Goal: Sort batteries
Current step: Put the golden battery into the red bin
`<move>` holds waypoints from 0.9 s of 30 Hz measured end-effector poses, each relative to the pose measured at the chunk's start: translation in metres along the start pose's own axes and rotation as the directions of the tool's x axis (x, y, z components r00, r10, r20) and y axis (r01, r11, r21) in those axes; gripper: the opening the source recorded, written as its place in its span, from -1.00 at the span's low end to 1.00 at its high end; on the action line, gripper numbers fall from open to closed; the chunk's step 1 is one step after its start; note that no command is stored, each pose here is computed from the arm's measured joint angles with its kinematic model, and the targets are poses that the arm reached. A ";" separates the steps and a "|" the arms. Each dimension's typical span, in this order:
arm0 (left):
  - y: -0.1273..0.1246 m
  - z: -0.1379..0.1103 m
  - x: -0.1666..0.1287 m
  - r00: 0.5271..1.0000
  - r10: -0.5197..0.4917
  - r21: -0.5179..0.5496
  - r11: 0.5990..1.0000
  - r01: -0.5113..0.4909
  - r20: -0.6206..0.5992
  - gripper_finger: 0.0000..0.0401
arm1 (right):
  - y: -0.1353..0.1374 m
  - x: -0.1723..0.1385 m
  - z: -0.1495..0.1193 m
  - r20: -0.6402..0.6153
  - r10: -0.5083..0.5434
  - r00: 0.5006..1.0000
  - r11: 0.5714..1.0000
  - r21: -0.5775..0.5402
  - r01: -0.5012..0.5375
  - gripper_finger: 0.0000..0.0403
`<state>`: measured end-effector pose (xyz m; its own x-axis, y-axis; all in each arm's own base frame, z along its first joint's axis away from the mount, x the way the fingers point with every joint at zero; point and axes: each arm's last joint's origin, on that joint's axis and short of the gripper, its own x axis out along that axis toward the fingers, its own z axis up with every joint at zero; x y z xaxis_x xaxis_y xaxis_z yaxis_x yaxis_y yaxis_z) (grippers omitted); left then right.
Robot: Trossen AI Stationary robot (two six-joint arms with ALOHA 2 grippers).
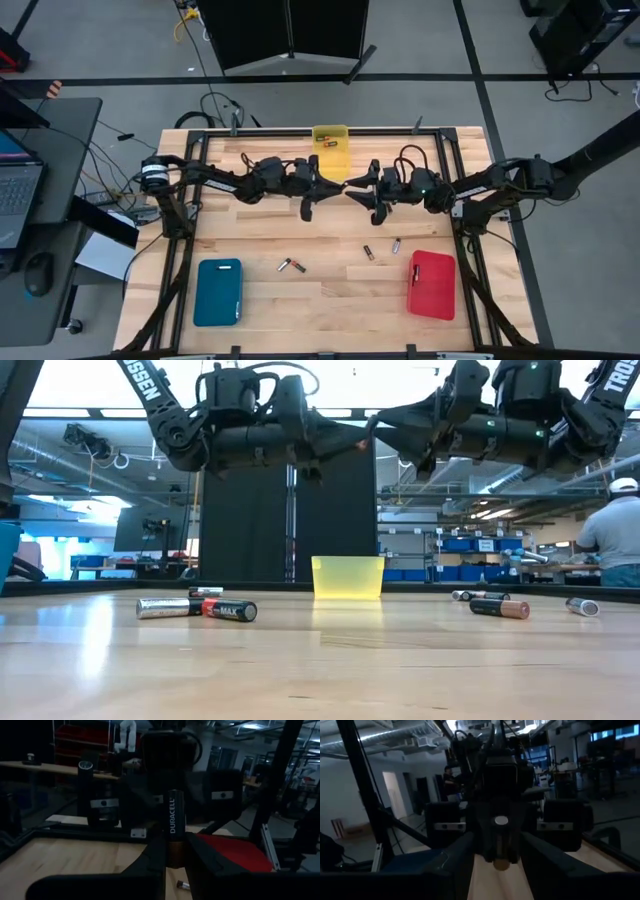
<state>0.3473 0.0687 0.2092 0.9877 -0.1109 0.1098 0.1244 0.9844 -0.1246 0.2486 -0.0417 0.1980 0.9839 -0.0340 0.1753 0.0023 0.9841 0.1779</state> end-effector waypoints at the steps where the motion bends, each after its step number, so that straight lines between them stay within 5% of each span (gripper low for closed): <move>1: 0.000 0.002 0.001 1.000 -0.002 0.002 1.000 0.002 0.005 -0.75 | 0.000 0.000 0.000 0.002 0.001 1.000 1.000 -0.006 -0.001 -0.18; 11: 0.007 -0.010 0.021 0.999 -0.047 -0.030 0.998 0.047 -0.011 -0.75 | 0.006 0.000 0.001 0.020 0.039 0.999 0.997 -0.063 -0.038 -0.26; 20: 0.006 -0.008 0.025 0.997 -0.061 -0.003 0.998 0.062 0.041 -0.75 | 0.006 0.001 0.002 0.031 0.005 1.000 0.996 -0.091 -0.002 -0.67; 27: 0.006 -0.008 0.025 0.997 -0.061 -0.001 0.998 0.061 0.040 -0.75 | 0.007 0.001 0.003 0.045 0.001 0.999 0.995 -0.103 0.003 -0.68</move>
<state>0.3731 0.0708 0.2035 0.9737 -0.1654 0.1566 0.1848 0.9756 -0.1187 0.2487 -0.0350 0.2022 0.9749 -0.0405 0.2190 0.0240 0.9967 0.0777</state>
